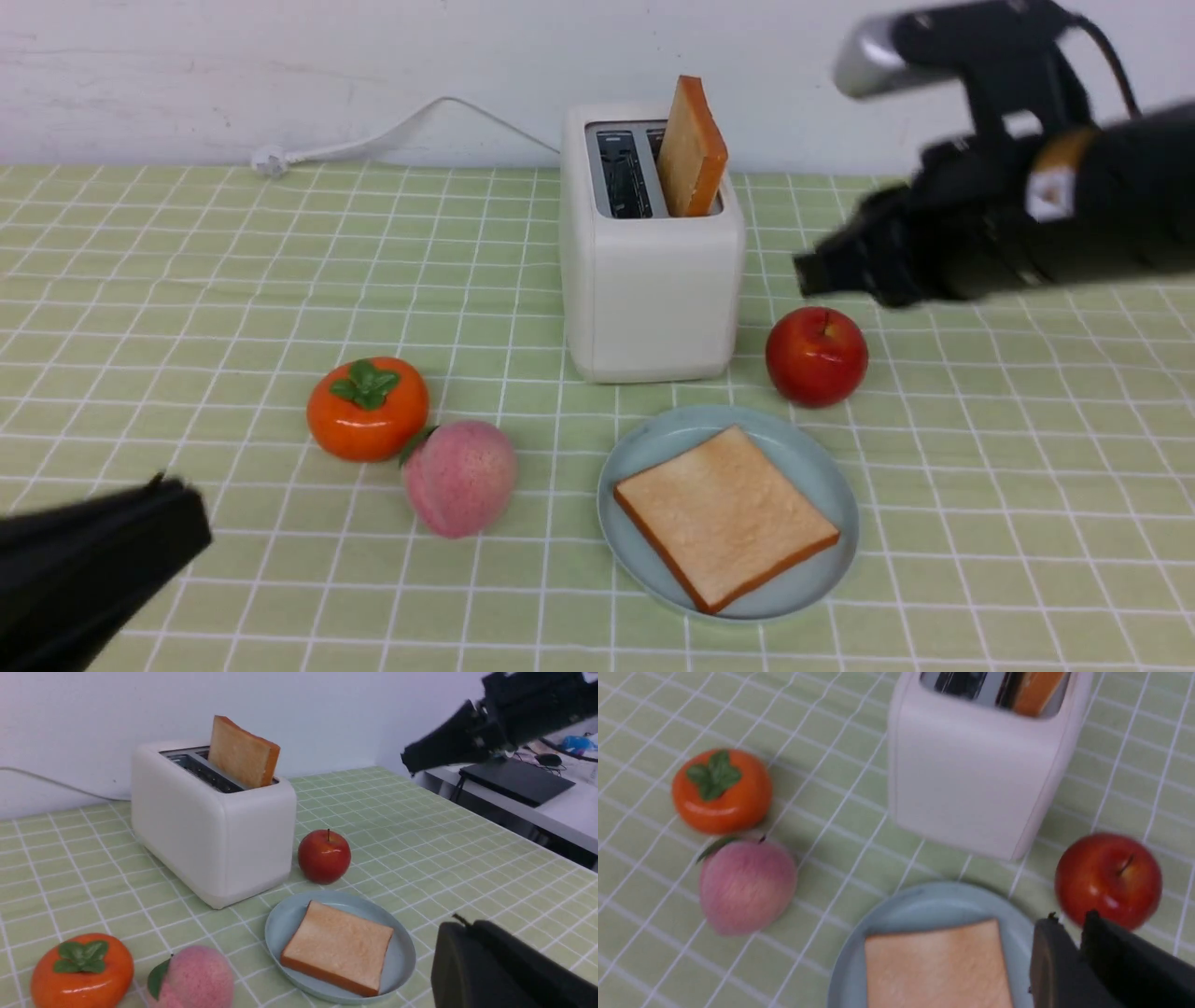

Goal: Take toasted bread from bread machine on green coffee tablecloth place on plate.

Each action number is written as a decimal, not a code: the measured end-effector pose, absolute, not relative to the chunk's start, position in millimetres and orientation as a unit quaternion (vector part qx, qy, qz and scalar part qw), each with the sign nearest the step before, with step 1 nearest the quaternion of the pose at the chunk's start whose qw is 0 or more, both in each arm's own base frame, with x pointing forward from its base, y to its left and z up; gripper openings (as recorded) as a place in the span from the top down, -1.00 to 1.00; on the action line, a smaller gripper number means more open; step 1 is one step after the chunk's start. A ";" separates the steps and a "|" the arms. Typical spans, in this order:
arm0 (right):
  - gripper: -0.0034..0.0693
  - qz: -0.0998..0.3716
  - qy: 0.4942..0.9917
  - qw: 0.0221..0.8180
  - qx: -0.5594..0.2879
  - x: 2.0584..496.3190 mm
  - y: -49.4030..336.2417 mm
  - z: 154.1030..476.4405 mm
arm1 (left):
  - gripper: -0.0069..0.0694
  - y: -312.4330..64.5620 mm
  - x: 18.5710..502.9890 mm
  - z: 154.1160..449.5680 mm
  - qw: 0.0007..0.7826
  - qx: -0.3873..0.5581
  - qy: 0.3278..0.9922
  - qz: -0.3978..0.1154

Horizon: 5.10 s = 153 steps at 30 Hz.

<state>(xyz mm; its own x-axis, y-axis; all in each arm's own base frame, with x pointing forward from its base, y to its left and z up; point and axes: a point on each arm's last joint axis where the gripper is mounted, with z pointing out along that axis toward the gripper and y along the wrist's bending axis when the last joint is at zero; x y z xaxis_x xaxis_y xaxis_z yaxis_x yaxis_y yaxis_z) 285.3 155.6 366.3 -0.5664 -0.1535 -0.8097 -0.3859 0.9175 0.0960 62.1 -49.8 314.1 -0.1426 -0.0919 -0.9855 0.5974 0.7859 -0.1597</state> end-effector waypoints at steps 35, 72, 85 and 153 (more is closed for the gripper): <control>0.54 0.124 0.860 0.484 -0.104 462.2 197.5 304.7 | 0.85 -51.1 70.7 289.1 0.622 0.160 0.718 -0.266; 0.56 0.233 0.919 0.231 -0.218 263.0 149.5 347.9 | 0.85 -53.1 69.0 286.4 0.601 0.150 0.730 -0.289; 0.56 0.371 0.897 0.186 -0.151 345.0 144.7 261.6 | 0.85 -53.1 69.0 286.4 0.600 0.148 0.730 -0.291; 0.93 0.088 0.826 0.557 0.018 40.3 2.0 264.6 | 0.76 -53.2 69.0 287.1 0.606 0.157 0.726 -0.285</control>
